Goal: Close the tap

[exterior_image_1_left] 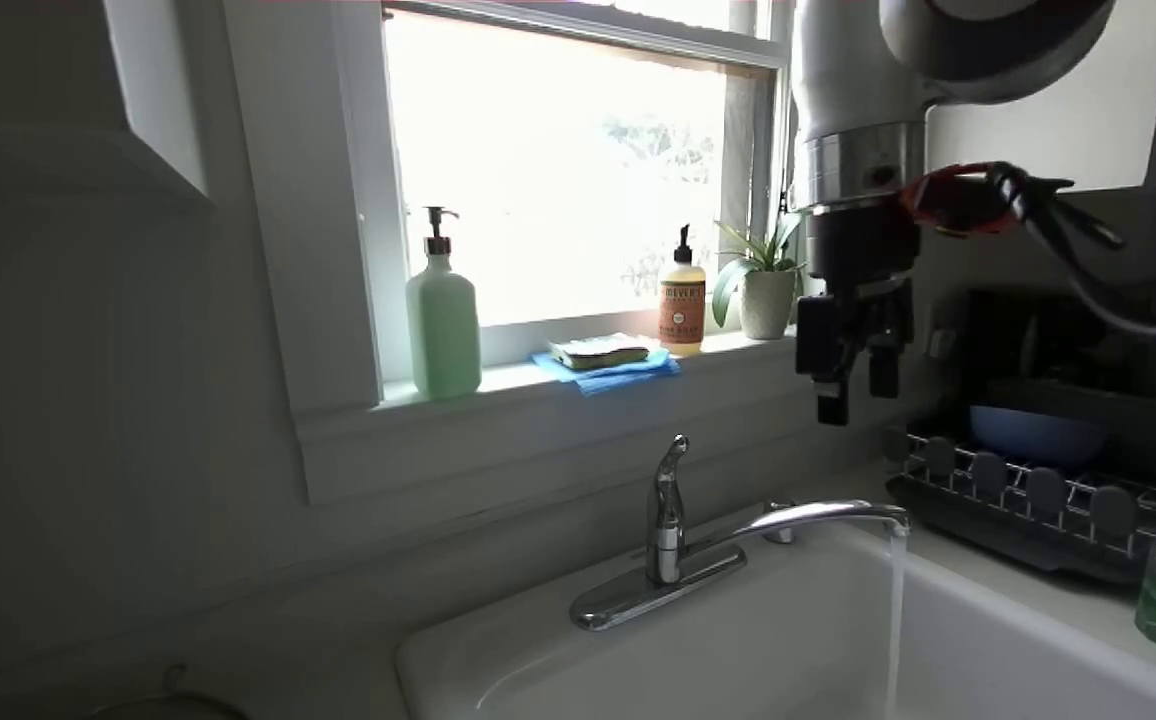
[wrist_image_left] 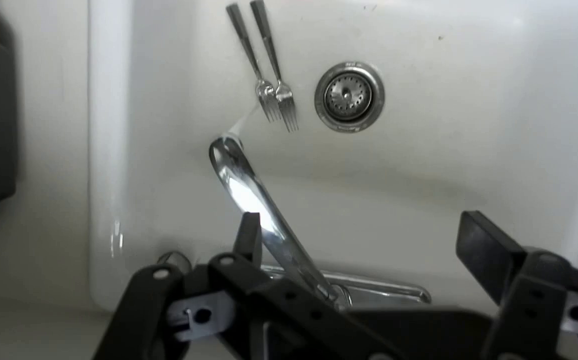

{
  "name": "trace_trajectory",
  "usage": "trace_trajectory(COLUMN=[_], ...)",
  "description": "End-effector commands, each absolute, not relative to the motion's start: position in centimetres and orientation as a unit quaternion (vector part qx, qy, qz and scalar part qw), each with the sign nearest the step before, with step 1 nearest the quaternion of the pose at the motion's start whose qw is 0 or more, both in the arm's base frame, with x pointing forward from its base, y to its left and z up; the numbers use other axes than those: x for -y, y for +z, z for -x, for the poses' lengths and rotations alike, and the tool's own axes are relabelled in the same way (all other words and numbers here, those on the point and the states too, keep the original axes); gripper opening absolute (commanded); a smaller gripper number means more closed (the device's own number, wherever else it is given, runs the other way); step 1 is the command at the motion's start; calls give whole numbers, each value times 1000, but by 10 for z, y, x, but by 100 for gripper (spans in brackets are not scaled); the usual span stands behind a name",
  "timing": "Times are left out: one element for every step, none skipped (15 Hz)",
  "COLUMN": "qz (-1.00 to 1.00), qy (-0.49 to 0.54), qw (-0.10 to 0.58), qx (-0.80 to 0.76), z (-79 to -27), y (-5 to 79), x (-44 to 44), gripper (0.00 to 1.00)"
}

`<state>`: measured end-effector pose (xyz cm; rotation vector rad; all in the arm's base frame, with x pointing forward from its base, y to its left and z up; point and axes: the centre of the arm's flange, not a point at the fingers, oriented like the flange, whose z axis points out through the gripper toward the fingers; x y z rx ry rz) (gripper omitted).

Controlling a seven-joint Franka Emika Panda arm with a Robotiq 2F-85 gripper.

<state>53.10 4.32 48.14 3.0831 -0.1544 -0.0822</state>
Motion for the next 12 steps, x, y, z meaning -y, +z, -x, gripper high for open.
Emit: trace_trajectory(qz=[-999,-998,-998,-997,-996,-996,-995,-994,-992,-991,-990,-989], qy=[23,36,52,64,78,89,100,110,120,128,136,143], qw=[42,42,39,37,31,27,23,18,15,12,11,10], qx=[23,18,13,6,0,-7,-15,-21,-29,-35,-41,-46], z=[-581,-590,-603,-612,-621,-629,-637,-643,-650,-656,-662,-666], y=[475,472,467,463,458,453,448,443,439,435,432,429], x=[-45,-45,-46,-47,-49,-52,-55,-58,-61,-65,-67,-70], gripper=[100,100,100,100,100,100,100,100,100,100,100,100])
